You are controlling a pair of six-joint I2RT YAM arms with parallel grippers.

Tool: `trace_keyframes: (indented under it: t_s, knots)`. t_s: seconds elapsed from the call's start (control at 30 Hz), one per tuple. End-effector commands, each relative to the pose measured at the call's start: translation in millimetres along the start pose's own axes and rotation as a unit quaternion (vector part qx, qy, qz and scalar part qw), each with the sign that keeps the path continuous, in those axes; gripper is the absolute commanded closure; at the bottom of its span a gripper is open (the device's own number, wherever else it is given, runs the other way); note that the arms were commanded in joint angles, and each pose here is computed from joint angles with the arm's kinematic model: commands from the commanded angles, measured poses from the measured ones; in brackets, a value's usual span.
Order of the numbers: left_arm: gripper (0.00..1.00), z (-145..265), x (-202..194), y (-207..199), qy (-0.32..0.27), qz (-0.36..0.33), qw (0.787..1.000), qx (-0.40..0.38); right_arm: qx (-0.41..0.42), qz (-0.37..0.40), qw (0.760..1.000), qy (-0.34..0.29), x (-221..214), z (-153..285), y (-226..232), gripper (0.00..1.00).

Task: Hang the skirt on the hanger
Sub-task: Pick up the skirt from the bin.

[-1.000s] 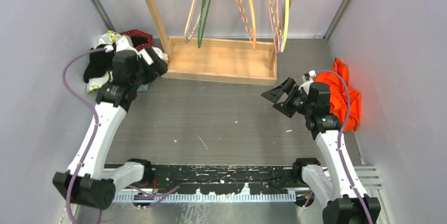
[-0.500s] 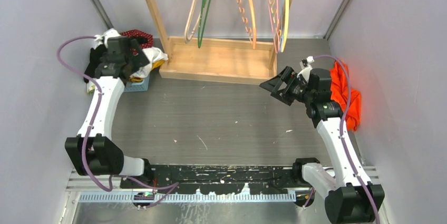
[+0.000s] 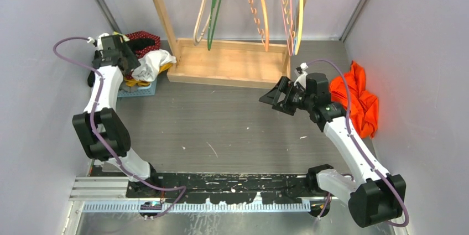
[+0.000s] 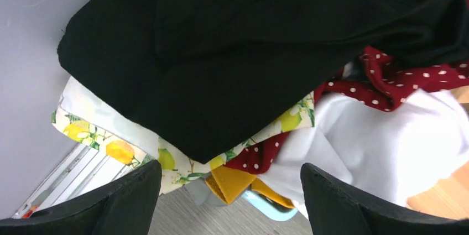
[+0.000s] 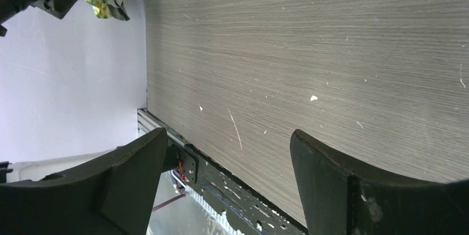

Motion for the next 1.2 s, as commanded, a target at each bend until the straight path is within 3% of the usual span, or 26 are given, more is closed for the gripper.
trace_keyframes:
  t_s: [0.0, 0.17, 0.37, 0.57, 0.73, 1.07, 1.17]
  knots:
    - [0.05, -10.2, 37.4, 1.8, -0.068, -0.004, 0.997, 0.021, 0.018, 0.027, 0.999, -0.014, 2.4, -2.8, 4.7, 0.14]
    - [0.08, -28.9, 38.0, -1.9, -0.118, 0.004, 0.993, 0.016, 0.025, 0.025, 0.999, -0.002, -8.5, -9.2, -2.9, 0.14]
    - [0.09, -20.2, 56.3, -8.7, -0.178, 0.014, 0.984, -0.011, 0.022, 0.03, 0.999, 0.016, -16.6, -15.6, -12.4, 0.14]
    - [0.09, -28.7, 68.5, -15.6, -0.163, -0.006, 0.987, -0.009, 0.02, 0.029, 0.999, 0.026, -20.6, -21.4, -19.9, 0.13]
    - [0.1, -10.4, 66.8, -40.3, -0.178, -0.002, 0.978, -0.106, 0.02, 0.026, 0.999, 0.032, -22.5, -24.4, -22.8, 0.13]
    - [0.08, -36.9, 61.5, -22.4, -0.138, -0.012, 0.99, -0.004, 0.015, 0.021, 0.999, 0.042, -27.1, -29.8, -30.2, 0.12]
    - [0.17, -41.4, 49.9, -16.0, -0.13, -0.006, 0.991, 0.013, 0.015, 0.018, 0.999, 0.044, -27.8, -32.4, -31.9, 0.12]
Point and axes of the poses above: each gripper's point midway between its finger pads, its own z axis back along the fingers, its own y axis along the line the jaws close on, x = y × z, the point moved 2 cm from there along z, back along the fingers, and after that the axes turned 5 degrees about -z, right-handed, at the moved point
